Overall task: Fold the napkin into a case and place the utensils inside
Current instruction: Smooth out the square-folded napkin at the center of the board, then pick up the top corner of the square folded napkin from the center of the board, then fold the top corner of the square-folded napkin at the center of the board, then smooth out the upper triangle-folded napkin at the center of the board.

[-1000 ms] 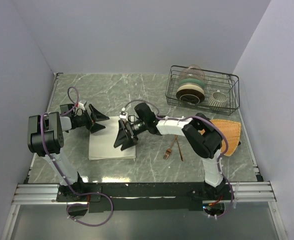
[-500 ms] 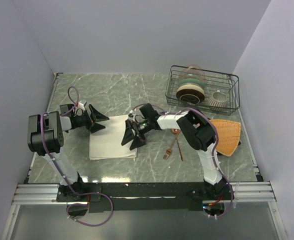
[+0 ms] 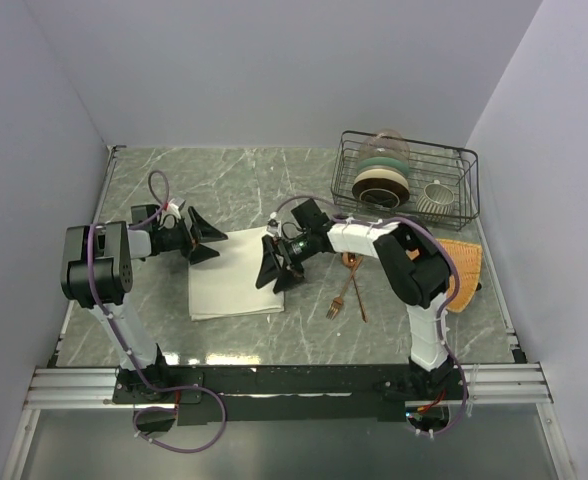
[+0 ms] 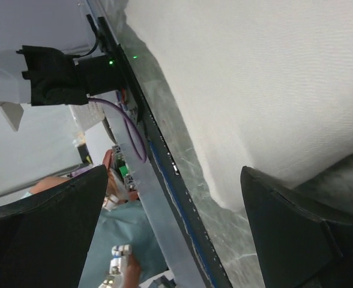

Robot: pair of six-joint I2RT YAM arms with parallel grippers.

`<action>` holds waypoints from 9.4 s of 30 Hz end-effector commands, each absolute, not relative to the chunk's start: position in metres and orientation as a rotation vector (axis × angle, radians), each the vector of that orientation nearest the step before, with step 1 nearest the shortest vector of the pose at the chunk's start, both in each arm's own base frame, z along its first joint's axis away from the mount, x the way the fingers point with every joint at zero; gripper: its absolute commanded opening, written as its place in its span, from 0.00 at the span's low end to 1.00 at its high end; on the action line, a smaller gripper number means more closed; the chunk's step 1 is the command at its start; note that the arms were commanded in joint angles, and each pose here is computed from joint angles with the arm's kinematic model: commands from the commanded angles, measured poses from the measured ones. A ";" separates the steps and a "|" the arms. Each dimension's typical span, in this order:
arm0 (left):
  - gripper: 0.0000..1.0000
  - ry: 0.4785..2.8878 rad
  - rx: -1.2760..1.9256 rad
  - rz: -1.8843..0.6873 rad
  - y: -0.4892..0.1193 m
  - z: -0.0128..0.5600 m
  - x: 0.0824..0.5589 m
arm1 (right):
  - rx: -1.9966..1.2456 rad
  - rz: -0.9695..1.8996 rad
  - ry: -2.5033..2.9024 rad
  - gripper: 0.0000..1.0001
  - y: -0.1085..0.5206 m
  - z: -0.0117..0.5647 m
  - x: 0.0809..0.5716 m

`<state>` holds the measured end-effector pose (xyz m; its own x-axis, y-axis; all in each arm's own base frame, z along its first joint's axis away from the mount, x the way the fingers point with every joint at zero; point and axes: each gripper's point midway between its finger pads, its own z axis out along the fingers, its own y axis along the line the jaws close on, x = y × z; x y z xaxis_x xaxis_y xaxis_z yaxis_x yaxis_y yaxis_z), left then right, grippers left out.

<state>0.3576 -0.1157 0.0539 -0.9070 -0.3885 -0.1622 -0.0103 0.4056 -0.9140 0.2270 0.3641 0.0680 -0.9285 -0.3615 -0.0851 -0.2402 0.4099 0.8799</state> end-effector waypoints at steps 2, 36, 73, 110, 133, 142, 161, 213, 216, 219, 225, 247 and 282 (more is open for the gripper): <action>0.99 2.324 -0.284 -1.368 -0.109 0.063 0.361 | 0.750 -1.726 -2.412 1.00 0.394 0.117 0.208; 0.99 2.321 -0.143 -1.488 -0.140 0.084 0.337 | 0.648 -1.829 -2.533 1.00 0.382 0.152 0.278; 0.99 2.121 0.915 -0.776 -0.087 0.156 0.293 | 0.729 -1.718 -2.636 0.38 0.367 0.129 0.219; 0.34 1.665 1.934 -0.497 -0.107 0.070 0.209 | 0.661 -1.541 -2.742 0.61 0.338 0.115 0.233; 0.43 1.759 2.008 -0.497 -0.103 0.027 0.201 | 0.619 -1.451 -2.843 0.62 0.314 0.103 0.258; 0.41 1.790 2.011 -0.498 -0.101 0.022 0.202 | 0.602 -1.457 -2.836 0.63 0.311 0.103 0.257; 0.01 1.698 1.825 -0.461 -0.135 0.096 0.277 | 0.563 -1.470 -2.868 0.68 0.304 0.107 0.270; 0.01 1.427 1.966 -0.486 -0.268 0.079 0.406 | 0.397 -1.446 -2.945 0.65 0.257 0.098 0.276; 0.01 1.411 1.985 -0.489 -0.271 0.076 0.401 | 0.395 -1.445 -2.940 0.61 0.258 0.097 0.274; 0.01 1.404 1.998 -0.486 -0.273 0.074 0.398 | 0.392 -1.444 -2.938 0.59 0.258 0.096 0.272; 0.06 1.403 1.984 -0.483 -0.275 0.076 0.399 | 0.389 -1.444 -2.941 0.59 0.256 0.097 0.271; 0.63 2.112 0.383 -1.496 -0.191 0.169 0.334 | 0.643 -1.733 -2.912 0.45 0.337 0.135 0.276; 0.62 2.263 -0.116 -1.698 -0.134 0.040 0.396 | 0.302 -1.452 -2.783 0.24 0.340 -0.008 0.236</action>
